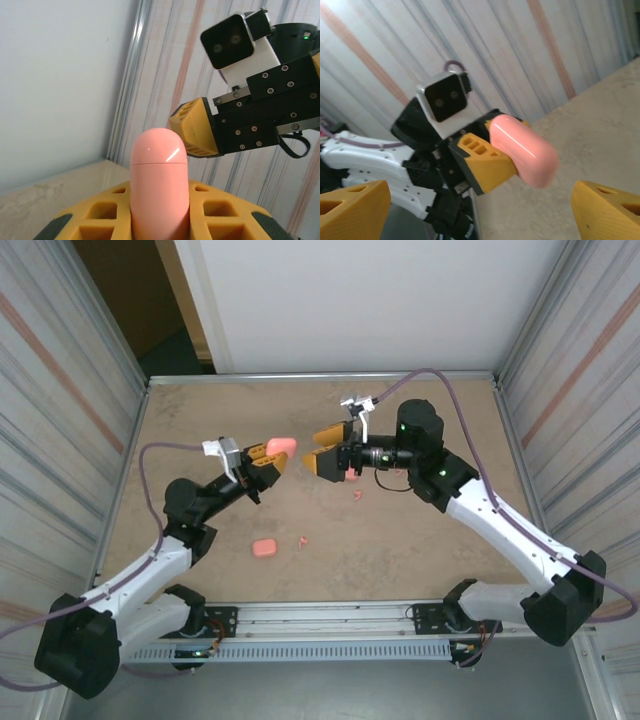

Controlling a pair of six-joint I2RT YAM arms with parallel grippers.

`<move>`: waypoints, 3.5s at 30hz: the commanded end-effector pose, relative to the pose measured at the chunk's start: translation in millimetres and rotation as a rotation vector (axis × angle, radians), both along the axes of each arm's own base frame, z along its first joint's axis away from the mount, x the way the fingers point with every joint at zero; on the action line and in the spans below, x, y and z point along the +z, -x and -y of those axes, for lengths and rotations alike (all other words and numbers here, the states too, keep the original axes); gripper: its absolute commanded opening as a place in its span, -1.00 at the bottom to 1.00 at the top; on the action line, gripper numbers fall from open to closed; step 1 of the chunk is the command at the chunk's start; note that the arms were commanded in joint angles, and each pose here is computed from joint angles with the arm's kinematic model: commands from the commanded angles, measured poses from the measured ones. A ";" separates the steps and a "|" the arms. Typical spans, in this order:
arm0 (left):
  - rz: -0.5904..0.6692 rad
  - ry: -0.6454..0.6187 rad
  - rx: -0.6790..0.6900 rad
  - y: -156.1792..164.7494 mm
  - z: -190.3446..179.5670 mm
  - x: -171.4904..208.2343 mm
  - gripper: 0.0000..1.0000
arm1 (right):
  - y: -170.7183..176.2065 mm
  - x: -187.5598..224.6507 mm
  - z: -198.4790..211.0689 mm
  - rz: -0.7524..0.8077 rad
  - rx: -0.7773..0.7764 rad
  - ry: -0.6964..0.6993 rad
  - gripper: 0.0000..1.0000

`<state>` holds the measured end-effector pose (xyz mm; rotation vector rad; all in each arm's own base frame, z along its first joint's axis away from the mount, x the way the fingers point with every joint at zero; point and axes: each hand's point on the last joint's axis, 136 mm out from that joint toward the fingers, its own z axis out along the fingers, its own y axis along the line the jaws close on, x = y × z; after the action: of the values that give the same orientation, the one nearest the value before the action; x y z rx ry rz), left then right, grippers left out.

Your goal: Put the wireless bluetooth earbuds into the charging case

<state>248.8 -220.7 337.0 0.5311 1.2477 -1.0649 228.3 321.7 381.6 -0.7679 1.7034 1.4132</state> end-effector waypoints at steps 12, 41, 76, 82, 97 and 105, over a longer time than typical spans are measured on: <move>-0.196 -0.182 0.204 -38.2 -22.9 -41.6 -1.00 | -23.4 -71.7 58.1 -0.157 -0.294 0.133 0.88; -0.854 -0.154 0.454 -137.4 -122.2 -147.5 -1.00 | -30.9 -164.8 74.8 -0.393 -0.391 0.311 0.88; -1.137 -0.209 0.454 -198.7 -125.0 -269.1 -0.94 | -21.8 -179.9 97.8 -0.393 -0.462 0.380 0.88; -1.186 -0.212 0.463 -197.0 -126.3 -287.1 -0.74 | -21.2 -181.4 99.2 -0.391 -0.464 0.391 0.88; -1.211 -0.213 0.495 -187.5 -131.4 -296.6 -0.04 | -22.4 -180.9 102.5 -0.384 -0.475 0.397 0.89; -1.155 -0.233 0.547 -182.8 -140.4 -278.1 0.11 | -23.3 -177.3 103.8 -0.376 -0.478 0.395 0.89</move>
<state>432.6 -90.0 44.7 -0.3662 2.3943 -0.7791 251.7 224.2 199.5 -0.2523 2.3264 0.9626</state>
